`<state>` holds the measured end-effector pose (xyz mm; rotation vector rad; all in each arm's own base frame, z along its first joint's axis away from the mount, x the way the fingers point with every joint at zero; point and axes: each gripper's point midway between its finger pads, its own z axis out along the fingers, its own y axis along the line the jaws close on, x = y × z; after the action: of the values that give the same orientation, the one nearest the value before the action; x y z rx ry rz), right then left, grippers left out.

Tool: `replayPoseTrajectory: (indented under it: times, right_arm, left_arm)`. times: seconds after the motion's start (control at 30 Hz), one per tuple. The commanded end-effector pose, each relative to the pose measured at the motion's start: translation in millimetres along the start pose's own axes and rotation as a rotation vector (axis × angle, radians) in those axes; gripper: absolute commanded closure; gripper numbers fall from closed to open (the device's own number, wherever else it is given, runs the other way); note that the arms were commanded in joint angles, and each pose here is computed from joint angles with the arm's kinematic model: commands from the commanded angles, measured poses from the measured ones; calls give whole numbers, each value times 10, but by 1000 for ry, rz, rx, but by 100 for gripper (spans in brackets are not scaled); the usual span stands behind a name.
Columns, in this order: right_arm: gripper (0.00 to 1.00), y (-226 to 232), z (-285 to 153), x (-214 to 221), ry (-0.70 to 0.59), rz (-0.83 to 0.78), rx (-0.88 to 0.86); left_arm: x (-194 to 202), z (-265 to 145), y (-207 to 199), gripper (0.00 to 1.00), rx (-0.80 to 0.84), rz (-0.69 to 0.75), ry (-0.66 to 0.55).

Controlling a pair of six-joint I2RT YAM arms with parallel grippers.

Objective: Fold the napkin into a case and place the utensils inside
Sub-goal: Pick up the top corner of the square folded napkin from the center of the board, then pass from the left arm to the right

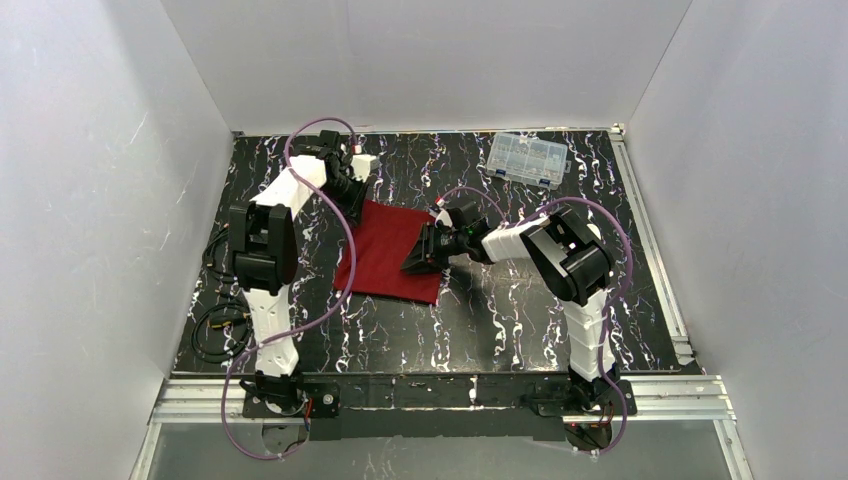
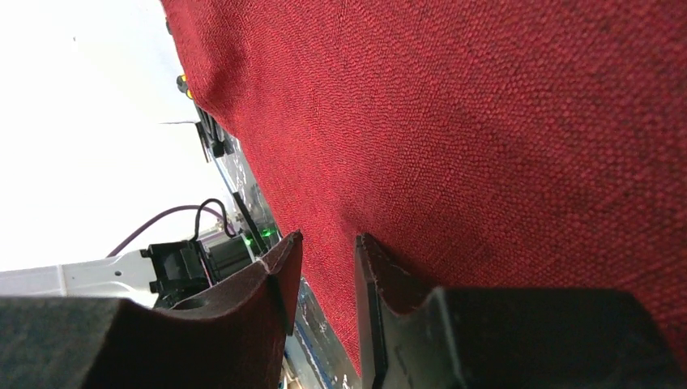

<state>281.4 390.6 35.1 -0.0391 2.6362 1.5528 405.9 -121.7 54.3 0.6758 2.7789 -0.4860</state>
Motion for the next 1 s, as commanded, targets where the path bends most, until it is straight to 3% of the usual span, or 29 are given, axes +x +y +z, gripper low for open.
replayPoseTrajectory:
  times: [0.0,0.23,0.43,0.67,0.97]
  right_arm:
    - [59,70,19,-168,-47,-22,-4]
    - [44,268,18,-340,-96,-7,-46]
    - [38,440,-124,-605,-196,27,-87]
    - [33,550,-335,-771,-294,45,-79]
    - [31,650,-387,-888,-324,29,-105]
  left_arm:
    - [-117,-312,-202,97,-26,117,-85]
    - [-87,-375,-478,97,4,238,-140]
    - [53,-363,-731,96,91,294,-161]
    - [173,-244,-878,97,115,324,-141]
    - [230,-148,-939,98,126,323,-112]
